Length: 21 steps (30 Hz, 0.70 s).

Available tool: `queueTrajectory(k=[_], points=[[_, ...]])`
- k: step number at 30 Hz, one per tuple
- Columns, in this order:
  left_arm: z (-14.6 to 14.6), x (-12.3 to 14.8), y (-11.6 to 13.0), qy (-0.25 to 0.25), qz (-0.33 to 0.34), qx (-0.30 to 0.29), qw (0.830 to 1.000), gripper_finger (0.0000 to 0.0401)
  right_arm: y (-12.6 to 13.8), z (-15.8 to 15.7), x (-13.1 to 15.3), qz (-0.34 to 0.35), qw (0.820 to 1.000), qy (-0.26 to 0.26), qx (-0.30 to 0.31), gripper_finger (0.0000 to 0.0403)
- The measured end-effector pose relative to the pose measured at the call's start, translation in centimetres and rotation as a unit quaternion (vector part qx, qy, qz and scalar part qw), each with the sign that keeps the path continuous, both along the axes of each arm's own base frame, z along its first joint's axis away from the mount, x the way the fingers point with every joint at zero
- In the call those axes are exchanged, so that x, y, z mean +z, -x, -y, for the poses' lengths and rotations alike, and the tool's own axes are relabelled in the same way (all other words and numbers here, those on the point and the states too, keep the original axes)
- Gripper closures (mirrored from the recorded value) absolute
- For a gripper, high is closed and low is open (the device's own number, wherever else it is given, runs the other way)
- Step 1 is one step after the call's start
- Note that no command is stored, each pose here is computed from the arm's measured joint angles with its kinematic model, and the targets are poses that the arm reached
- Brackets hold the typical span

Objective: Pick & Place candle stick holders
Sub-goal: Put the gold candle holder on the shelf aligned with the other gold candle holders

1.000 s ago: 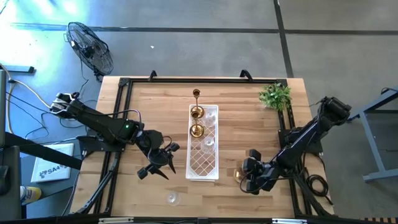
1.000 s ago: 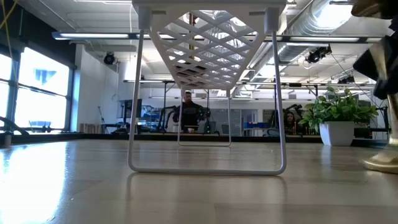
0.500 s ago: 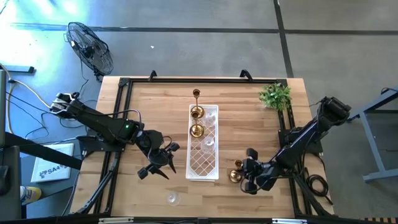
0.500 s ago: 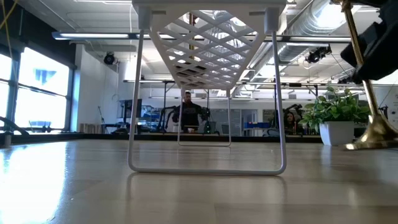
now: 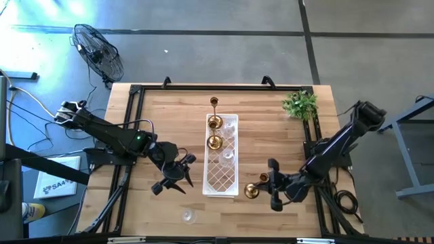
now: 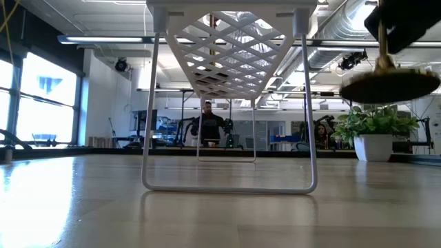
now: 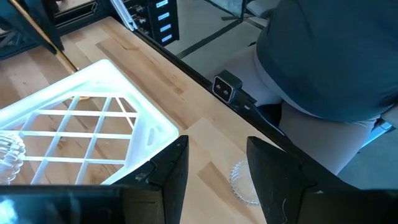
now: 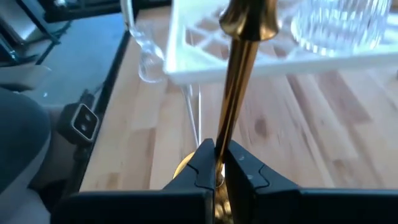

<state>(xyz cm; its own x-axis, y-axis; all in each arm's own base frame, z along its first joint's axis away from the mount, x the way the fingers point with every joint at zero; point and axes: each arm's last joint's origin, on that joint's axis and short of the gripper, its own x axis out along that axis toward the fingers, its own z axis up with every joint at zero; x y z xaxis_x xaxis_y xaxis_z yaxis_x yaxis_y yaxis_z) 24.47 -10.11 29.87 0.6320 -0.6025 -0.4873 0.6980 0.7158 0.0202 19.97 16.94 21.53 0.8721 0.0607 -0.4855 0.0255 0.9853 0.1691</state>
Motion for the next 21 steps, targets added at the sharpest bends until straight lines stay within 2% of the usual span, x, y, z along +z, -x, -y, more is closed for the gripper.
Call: queueTrajectory(k=[12, 16, 21], points=[[0.0, 0.0, 0.0, 0.012, -0.009, 0.002, 1.0, 0.0243, 0.4, -0.7, 5.9, 0.077, 0.992, 0.041, 0.092, 0.0399], [0.1, 0.1, 0.0, 0.015, -0.005, 0.0, 1.0, 0.0243, 0.2, -1.0, 7.3, 0.095, 0.988, 0.055, 0.106, 0.0399], [0.1, 1.2, -0.7, 0.008, 0.074, 0.028, 0.997, 0.0243, 0.0, -1.1, 8.4, 0.117, 0.981, 0.1, 0.12, 0.0399]])
